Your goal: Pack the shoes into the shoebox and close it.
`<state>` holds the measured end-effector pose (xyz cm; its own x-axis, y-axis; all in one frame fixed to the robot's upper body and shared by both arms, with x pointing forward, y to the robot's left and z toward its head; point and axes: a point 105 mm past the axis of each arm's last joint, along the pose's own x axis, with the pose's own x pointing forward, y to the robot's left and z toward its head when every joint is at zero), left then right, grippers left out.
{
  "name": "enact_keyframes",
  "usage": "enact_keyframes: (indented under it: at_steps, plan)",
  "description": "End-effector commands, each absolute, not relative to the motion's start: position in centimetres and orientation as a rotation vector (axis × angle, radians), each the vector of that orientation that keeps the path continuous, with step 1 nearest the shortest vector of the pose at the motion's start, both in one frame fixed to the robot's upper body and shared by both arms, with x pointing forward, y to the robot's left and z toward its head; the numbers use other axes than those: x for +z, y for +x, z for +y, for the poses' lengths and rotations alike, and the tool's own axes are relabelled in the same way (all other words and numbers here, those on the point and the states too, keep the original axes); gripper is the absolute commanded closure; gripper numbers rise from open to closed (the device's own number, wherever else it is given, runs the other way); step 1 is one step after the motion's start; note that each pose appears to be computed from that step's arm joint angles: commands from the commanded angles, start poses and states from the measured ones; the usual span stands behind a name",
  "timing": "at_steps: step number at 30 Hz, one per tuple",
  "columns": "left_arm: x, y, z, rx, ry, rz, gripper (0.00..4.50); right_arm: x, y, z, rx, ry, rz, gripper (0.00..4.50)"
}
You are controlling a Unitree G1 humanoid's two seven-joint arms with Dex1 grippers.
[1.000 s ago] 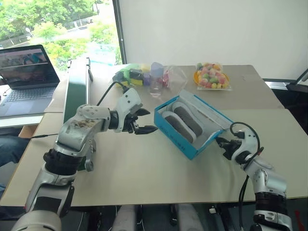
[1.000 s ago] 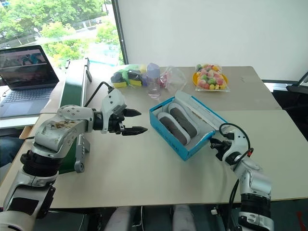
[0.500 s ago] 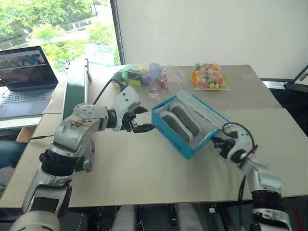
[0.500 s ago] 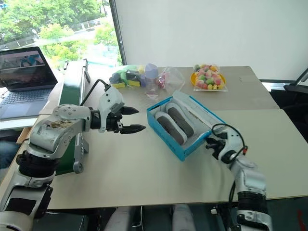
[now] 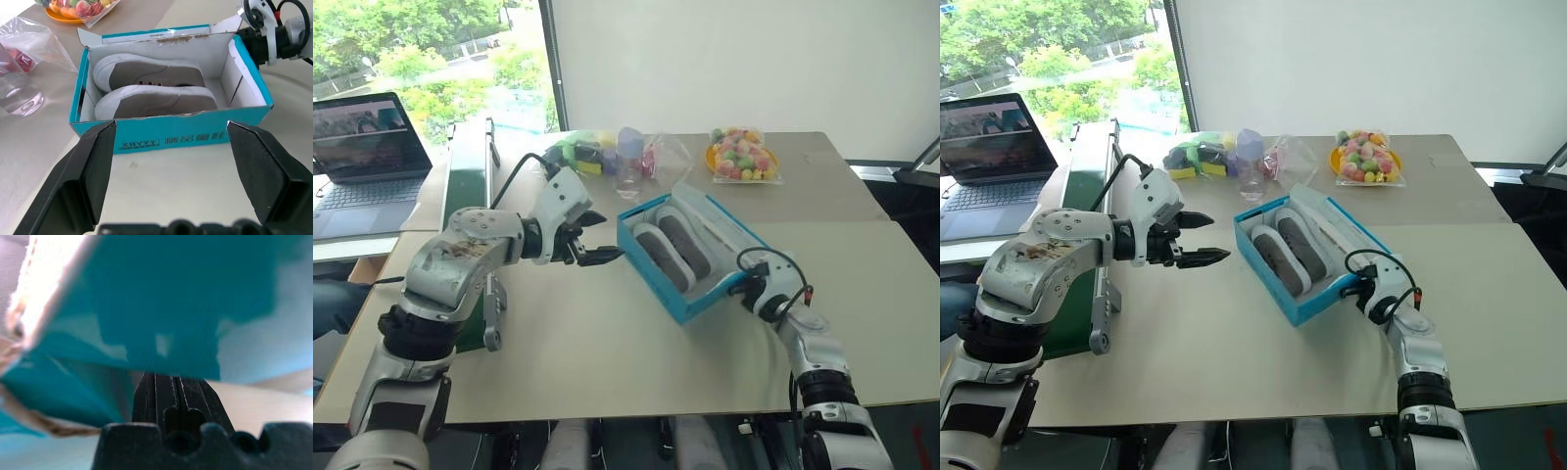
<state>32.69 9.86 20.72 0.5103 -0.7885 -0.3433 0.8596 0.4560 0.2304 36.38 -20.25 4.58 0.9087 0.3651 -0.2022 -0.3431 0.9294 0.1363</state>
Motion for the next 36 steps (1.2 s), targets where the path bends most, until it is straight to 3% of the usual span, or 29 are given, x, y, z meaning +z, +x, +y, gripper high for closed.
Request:
enact_keyframes:
  at_steps: [1,8,16,23,28,36]
  plan:
    - [22.0,32.5,9.8,-1.014,0.418,0.146,0.64,5.4,35.1,-16.2,0.528,0.223,0.243,4.48]
    - [22.1,32.9,9.3,-1.026,0.427,0.134,0.64,4.6,33.3,-14.2,0.556,0.28,0.315,4.48]
    - [22.1,33.2,8.7,-1.049,0.424,0.123,0.64,2.8,34.0,-18.4,0.286,0.32,0.311,4.48]
    - [22.3,33.3,8.3,-1.07,0.426,0.116,0.64,3.0,35.7,-21.2,0.083,0.448,0.183,4.48]
    - [22.2,33.2,8.4,-1.076,0.431,0.12,0.64,5.7,36.3,-21.4,0.106,0.505,0.051,4.48]
    - [21.9,33.2,8.4,-1.078,0.432,0.124,0.64,13.2,36.8,-19.5,0.248,0.48,-0.173,4.48]
